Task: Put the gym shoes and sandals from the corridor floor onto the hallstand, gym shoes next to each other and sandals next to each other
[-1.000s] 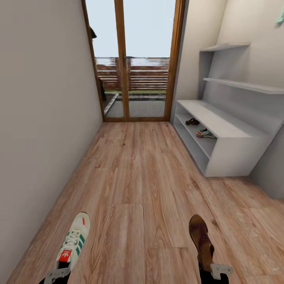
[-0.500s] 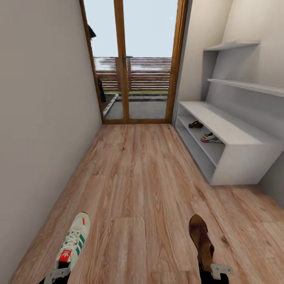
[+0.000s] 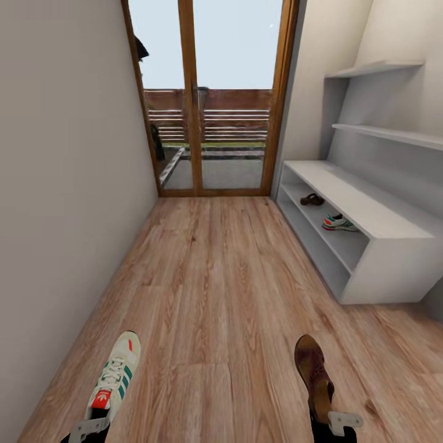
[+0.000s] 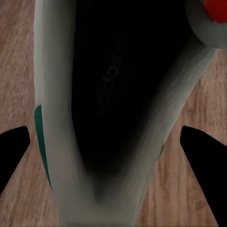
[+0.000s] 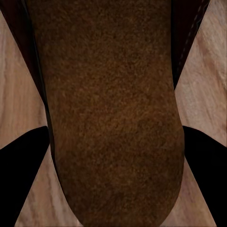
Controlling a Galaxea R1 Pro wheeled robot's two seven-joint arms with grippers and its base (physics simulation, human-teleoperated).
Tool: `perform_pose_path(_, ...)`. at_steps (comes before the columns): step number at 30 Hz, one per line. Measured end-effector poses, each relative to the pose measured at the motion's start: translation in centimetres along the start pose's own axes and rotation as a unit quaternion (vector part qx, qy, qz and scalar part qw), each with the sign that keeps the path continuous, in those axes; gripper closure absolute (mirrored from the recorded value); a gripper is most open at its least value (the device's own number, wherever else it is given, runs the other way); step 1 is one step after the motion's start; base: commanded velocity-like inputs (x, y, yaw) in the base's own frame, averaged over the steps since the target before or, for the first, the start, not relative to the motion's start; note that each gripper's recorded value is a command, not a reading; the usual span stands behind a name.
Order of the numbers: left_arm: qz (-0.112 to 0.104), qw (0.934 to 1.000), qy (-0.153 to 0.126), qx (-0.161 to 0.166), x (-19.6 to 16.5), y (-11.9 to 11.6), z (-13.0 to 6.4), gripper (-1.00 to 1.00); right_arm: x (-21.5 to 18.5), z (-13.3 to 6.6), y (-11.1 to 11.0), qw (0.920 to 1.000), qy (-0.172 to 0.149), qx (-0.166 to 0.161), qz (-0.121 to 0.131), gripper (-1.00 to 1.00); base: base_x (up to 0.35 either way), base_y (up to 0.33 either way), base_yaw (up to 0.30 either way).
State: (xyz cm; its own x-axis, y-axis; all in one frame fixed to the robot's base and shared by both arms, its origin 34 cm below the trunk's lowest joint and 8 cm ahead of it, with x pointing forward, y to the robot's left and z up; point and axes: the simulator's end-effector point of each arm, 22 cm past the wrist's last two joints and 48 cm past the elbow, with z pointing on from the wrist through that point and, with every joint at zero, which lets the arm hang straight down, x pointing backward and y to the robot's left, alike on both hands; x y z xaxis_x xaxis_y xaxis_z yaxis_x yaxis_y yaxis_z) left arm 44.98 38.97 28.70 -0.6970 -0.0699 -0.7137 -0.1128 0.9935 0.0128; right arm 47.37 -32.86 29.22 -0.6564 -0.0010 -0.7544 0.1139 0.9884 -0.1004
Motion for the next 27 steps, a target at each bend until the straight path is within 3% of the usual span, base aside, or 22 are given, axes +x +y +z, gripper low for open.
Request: perform_pose_path(27,0.000,1.0000,0.000,0.000,0.00,0.02,0.00,1.00,0.05,-0.01,0.01,1.0000,0.001,0.000,0.000,1.00,0.334,0.025,0.000)
